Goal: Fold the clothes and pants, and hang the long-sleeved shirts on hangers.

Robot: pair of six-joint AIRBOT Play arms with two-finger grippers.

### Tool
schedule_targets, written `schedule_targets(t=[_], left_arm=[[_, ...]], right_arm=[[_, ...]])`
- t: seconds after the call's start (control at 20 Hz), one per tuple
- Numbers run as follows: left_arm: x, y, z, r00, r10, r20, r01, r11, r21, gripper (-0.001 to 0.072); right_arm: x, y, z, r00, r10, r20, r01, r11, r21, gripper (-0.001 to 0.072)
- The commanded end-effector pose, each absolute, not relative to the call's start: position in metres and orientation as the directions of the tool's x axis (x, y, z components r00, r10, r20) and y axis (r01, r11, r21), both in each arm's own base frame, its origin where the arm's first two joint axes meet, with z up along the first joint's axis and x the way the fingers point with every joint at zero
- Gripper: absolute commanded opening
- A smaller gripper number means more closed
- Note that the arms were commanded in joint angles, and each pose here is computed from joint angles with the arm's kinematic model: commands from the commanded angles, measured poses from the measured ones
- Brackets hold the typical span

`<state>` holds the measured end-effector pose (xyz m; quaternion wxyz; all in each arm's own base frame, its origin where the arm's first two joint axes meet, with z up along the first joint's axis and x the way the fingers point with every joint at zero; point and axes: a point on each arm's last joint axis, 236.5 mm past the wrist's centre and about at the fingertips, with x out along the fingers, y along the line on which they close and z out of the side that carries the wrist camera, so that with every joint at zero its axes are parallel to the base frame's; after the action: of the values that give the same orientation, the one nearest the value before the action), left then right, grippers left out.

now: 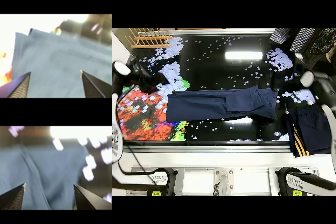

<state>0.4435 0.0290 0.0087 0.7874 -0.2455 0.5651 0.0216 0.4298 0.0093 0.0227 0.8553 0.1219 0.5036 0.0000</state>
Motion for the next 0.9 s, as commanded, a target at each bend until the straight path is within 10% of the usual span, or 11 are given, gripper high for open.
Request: schedule_targets(t=[0.0,0.35,0.85], left_arm=[[0.36,0.02,-0.035,0.259,-0.258,-0.931,-0.393,0.852,-0.346,0.0681],[0.296,-0.007,-0.092,0.342,-0.275,-0.899,-0.59,0.682,-0.433,0.068],[0.351,-0.029,-0.115,0.371,-0.326,-0.87,-0.609,0.621,-0.492,0.0679]], right_arm=[[0.34,0.011,-0.013,0.396,0.249,-0.884,0.316,0.867,0.386,0.065],[0.309,0.025,-0.061,0.471,0.36,-0.805,0.554,0.59,0.588,0.065],[0.348,0.042,-0.097,0.528,0.293,-0.797,0.567,0.578,0.588,0.0649]])
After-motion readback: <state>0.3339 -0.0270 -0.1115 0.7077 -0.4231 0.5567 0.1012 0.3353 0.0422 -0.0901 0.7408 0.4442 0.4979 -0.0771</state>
